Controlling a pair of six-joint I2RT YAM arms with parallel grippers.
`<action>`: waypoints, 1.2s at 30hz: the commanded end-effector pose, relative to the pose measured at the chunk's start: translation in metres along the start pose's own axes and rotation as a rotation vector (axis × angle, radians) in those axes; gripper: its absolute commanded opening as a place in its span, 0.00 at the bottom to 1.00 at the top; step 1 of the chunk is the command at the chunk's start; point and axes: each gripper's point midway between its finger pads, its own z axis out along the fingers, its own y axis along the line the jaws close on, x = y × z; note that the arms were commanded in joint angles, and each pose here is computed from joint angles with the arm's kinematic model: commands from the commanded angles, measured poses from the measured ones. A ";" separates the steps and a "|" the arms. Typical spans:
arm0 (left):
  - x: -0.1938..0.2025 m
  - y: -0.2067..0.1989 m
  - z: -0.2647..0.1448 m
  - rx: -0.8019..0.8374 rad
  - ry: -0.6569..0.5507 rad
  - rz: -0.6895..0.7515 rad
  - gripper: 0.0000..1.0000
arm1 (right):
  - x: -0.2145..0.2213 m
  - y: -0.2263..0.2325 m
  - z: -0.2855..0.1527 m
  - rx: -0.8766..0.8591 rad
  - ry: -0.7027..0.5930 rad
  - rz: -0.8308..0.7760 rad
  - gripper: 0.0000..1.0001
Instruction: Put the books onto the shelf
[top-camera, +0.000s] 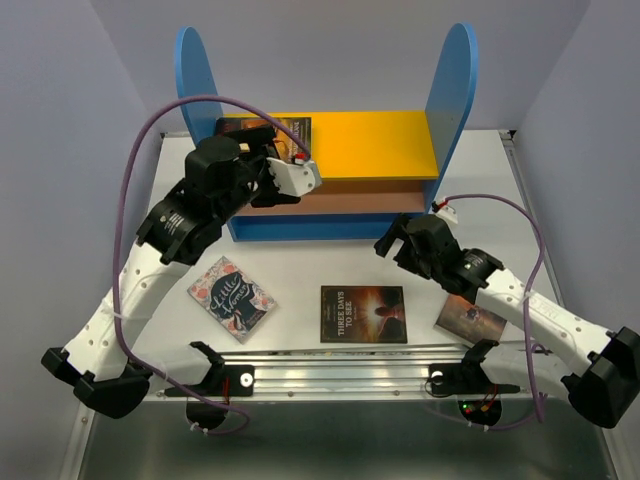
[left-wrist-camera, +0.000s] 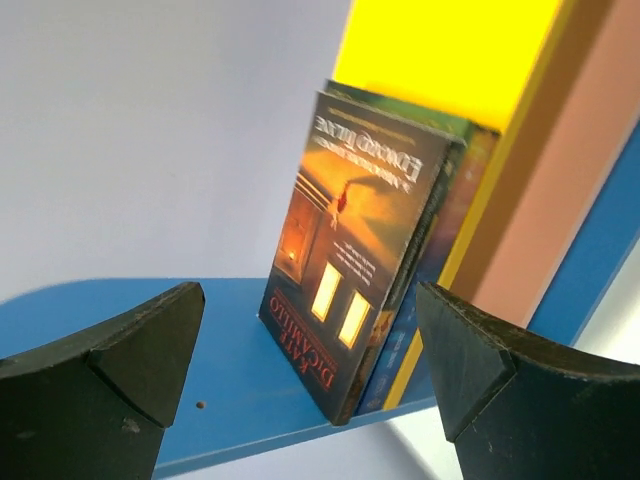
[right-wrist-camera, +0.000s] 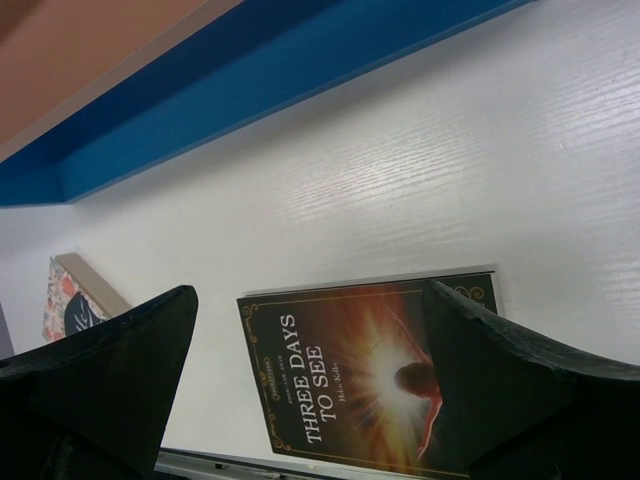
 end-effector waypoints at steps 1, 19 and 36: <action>-0.035 0.044 -0.017 -0.175 -0.164 -0.271 0.99 | -0.016 0.016 -0.009 -0.066 -0.042 0.019 1.00; -0.036 -0.067 -0.036 -0.023 -0.333 -1.601 0.99 | 0.007 0.012 -0.014 -0.145 0.041 -0.130 1.00; -0.045 -0.333 -0.043 0.746 0.033 -1.803 0.99 | 0.094 -0.073 -0.002 0.070 0.324 -0.098 1.00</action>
